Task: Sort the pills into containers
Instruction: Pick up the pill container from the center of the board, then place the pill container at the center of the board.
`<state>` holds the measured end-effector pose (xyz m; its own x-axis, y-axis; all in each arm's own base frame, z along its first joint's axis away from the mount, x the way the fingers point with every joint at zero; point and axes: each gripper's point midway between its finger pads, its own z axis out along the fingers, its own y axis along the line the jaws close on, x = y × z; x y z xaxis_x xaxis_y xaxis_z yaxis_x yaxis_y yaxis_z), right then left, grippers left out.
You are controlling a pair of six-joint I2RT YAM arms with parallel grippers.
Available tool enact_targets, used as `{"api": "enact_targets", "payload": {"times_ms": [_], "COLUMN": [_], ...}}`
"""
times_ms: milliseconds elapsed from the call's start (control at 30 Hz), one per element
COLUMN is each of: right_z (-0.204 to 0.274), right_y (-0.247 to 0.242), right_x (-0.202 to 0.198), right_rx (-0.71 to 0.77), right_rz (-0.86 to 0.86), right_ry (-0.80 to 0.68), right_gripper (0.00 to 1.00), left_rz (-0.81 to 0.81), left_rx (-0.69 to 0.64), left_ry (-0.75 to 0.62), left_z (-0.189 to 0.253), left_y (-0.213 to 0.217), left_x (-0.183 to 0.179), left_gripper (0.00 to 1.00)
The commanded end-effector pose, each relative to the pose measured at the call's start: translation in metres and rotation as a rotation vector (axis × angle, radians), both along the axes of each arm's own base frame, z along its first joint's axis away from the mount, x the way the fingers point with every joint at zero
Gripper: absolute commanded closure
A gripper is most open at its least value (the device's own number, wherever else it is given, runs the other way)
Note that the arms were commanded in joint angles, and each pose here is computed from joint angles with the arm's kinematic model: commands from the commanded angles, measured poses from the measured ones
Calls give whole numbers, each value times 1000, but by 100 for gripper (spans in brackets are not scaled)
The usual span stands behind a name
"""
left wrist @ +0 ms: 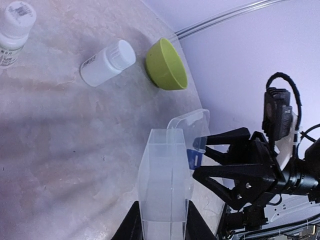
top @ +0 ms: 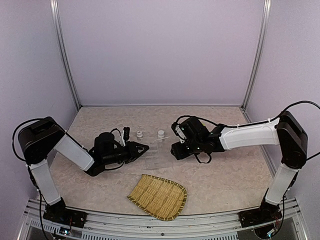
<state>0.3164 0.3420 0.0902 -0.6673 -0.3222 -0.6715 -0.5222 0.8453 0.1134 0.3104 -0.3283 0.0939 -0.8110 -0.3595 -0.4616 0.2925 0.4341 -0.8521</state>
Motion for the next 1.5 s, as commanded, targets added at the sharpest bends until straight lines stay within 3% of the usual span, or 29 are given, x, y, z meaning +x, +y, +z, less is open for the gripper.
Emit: {"api": "enact_targets", "payload": {"times_ms": [0, 433, 1067, 1233, 1467], "right_z": [5, 12, 38, 37, 46], "right_y": [-4, 7, 41, 29, -7], "right_x": [5, 3, -25, -18, -8], "right_rx": [6, 65, 245, 194, 99], "right_rz": [-23, 36, 246, 186, 64], "right_ry": [-15, -16, 7, -10, -33], "right_gripper": [45, 45, 43, 41, 28], "left_rz": [-48, -137, -208, -191, -152], "left_rx": [-98, -161, -182, -170, -92], "left_ry": [-105, -186, -211, -203, -143], "left_z": [42, 71, 77, 74, 51], "left_y": [-3, -16, -33, -30, -27], "left_x": [-6, -25, -36, -34, -22], "left_gripper": [76, 76, 75, 76, 76]}}
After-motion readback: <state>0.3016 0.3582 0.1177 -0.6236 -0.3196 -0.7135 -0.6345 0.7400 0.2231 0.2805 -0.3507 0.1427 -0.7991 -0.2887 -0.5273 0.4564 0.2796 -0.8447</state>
